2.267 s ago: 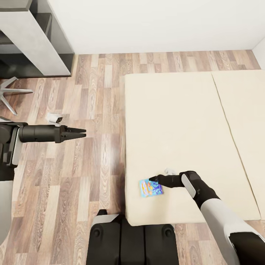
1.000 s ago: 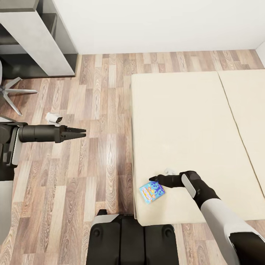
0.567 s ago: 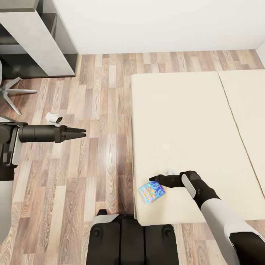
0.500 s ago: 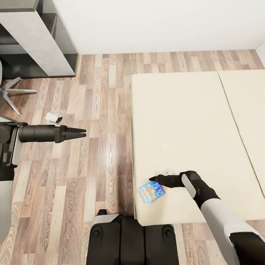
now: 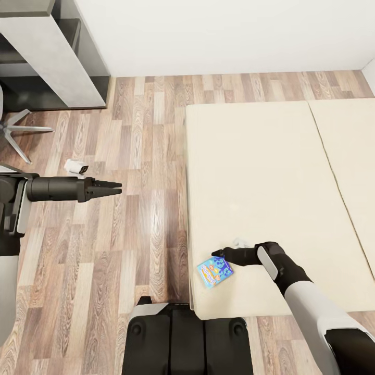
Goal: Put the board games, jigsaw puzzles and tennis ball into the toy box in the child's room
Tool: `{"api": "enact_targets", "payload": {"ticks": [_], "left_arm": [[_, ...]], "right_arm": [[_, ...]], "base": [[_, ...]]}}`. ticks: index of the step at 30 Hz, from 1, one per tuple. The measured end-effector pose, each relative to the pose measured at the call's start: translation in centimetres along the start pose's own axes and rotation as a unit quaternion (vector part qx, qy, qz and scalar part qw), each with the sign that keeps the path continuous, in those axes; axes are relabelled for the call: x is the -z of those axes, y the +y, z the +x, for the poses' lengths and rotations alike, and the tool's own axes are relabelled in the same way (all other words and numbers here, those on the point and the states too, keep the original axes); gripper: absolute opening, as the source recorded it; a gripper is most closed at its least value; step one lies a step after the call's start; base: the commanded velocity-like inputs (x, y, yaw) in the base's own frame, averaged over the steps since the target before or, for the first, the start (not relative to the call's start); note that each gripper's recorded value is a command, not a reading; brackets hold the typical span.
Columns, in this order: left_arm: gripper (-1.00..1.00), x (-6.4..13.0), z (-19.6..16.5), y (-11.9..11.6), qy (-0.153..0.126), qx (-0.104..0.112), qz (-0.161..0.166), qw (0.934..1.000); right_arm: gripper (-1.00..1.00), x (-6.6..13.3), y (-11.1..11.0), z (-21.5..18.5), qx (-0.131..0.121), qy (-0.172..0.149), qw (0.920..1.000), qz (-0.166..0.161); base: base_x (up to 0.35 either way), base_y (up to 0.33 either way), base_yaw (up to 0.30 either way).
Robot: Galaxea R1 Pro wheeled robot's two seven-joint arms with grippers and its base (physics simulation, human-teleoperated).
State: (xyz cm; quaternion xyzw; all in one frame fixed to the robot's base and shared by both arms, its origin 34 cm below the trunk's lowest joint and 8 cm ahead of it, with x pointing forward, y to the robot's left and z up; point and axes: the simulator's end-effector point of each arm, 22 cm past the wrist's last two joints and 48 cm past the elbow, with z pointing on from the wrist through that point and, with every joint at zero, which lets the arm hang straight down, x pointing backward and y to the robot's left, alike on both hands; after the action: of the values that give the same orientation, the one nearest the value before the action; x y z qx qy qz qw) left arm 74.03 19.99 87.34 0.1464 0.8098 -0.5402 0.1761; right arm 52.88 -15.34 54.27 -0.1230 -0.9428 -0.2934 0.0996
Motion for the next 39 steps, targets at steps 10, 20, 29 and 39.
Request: {"api": "enact_targets", "payload": {"ticks": [10,20,29,39], "left_arm": [[1.00,0.0,0.0,0.0,0.000,0.000,0.000,1.0000],[1.00,0.0,0.0,0.0,0.000,0.000,0.000,1.0000],[1.00,0.0,0.0,0.0,0.000,0.000,0.000,1.0000],[1.00,0.0,0.0,0.0,0.000,0.000,0.000,1.0000]], "right_arm": [[1.00,0.0,-0.2,0.5,-0.006,0.011,0.9999,0.002],[1.00,0.1,-0.1,0.5,-0.006,0.013,0.9999,0.002],[1.00,0.5,-1.0,0.5,-0.008,0.015,0.9998,0.009],[1.00,0.6,-1.1,0.4,-0.008,0.015,0.9998,0.010]], "base": [[0.000,0.000,0.000],[0.000,0.000,0.000],[0.000,0.000,0.000],[0.000,0.000,0.000]]}}
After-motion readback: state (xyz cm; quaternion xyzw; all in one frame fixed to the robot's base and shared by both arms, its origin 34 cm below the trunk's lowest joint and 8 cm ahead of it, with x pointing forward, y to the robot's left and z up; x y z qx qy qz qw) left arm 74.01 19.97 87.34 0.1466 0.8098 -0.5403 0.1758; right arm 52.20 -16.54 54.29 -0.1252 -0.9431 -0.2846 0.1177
